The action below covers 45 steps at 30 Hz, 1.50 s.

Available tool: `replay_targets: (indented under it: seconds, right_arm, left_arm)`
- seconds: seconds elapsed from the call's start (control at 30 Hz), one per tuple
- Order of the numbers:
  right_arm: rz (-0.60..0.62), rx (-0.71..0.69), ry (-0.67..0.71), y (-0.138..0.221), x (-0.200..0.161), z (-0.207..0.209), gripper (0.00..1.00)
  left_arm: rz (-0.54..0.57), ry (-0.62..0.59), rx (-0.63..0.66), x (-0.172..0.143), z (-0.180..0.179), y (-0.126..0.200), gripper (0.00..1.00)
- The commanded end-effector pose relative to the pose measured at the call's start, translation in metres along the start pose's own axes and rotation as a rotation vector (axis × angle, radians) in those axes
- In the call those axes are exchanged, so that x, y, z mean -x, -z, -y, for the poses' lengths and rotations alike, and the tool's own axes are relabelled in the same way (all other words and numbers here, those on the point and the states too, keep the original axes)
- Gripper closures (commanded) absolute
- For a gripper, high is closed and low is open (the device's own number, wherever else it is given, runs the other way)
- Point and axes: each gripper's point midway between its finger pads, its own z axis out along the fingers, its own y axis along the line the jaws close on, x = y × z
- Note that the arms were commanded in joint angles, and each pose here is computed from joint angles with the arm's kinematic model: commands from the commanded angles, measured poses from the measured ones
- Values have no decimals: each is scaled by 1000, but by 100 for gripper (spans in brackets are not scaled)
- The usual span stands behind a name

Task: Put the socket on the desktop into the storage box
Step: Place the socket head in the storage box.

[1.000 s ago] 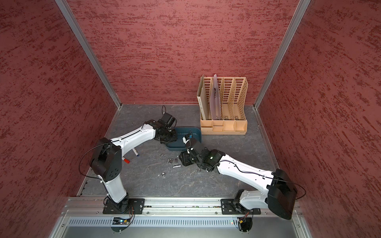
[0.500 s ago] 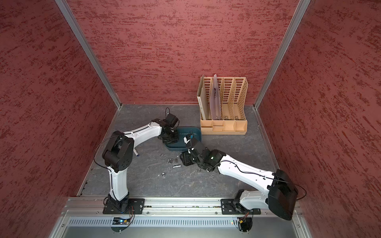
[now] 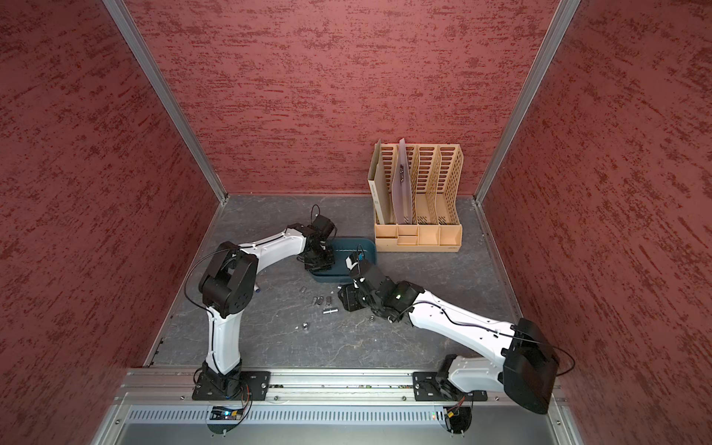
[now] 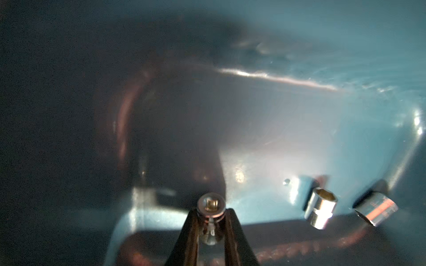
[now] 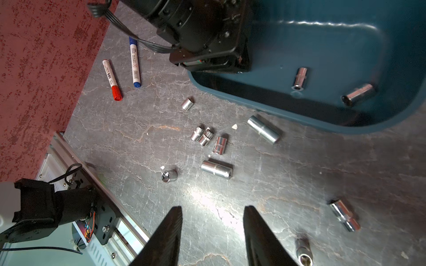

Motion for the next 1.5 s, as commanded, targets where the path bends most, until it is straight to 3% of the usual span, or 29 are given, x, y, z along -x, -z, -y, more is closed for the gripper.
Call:
replay_targets:
  seconds: [0.0, 0.17, 0.37, 0.9, 1.47]
  right_arm:
    - [10, -16, -14, 4, 0, 6, 52]
    - [13, -19, -16, 4, 1, 6, 52]
    - [9, -25, -26, 3, -1, 8, 51]
    - [2, -16, -60, 5, 3, 5, 49]
    - [-44, -203, -217, 19, 5, 61, 47]
  left_arm:
    - [23, -14, 2, 8, 0, 4, 75]
    - [26, -16, -7, 8, 3, 6, 60]
    - [47, -34, -47, 12, 11, 17, 52]
    - [121, -87, -160, 17, 34, 61, 44]
    - [198, -150, -442, -55, 40, 129, 35]
